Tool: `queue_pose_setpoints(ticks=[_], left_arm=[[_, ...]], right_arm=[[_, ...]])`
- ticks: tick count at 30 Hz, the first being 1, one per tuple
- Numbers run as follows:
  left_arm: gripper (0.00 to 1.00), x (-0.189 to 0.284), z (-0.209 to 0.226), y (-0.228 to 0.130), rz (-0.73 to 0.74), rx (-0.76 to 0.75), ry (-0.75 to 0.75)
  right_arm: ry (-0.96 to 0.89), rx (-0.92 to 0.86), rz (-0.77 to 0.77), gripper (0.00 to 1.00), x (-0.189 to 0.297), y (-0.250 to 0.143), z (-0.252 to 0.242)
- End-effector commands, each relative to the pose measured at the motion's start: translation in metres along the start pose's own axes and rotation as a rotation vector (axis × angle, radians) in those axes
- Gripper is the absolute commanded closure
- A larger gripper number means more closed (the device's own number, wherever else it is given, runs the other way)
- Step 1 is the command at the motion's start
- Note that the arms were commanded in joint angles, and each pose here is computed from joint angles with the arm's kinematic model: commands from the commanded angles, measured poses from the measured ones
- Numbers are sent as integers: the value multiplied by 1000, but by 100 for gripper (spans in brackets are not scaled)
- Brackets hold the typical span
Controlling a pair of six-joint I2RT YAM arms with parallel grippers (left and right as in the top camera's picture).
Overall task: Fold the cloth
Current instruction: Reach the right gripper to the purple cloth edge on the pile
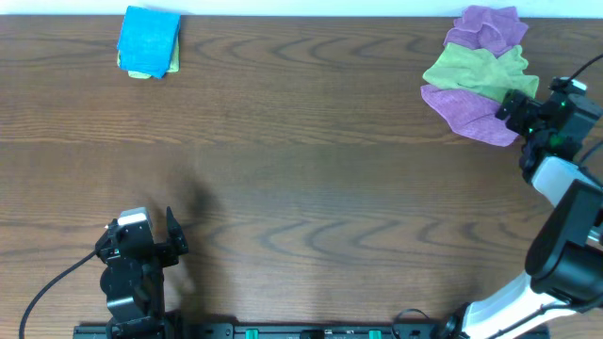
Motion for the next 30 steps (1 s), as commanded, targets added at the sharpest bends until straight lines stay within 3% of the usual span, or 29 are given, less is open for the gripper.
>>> queue_pose_setpoints(ticks=[1,8,12,14,18,21,23,30], left_arm=[[5,-3,-1,-7,22,-6,12],[5,-3,-1,-7,22,-6,12],[5,-3,-1,-7,22,-6,13],[5,-3,-1,-7,22,-6,12],[5,-3,-1,-7,22,-6,13],[5,-3,-1,-7,22,-6,13],[5,-3,-1,-7,22,-6,12],[5,-3,-1,-7,22,-6,13]], right_arm=[[-19,-5,10,1,-5,1,-12],[-41,-18,16,2,-5,0,-22],[-42,-20,17,11,-5,0,-23],[-40,-20,18,19,-5,0,-23],[-43,-22,26,67,-7,-2,-24],[-17,-23,37,94,-8,-3,-23],[31,-22,48,99,-8,-4,-19],[282,-32,103,99,2,5,6]])
Point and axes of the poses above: each gripper's point midway between its finger pads, its own x axis back along the fingers, its own z axis along the line the jaws close on, y = z × x, the point moved 10 cm from there along x, back along the fingers, and after that the axes turned 14 degrees about -x, right-handed, at the moved point
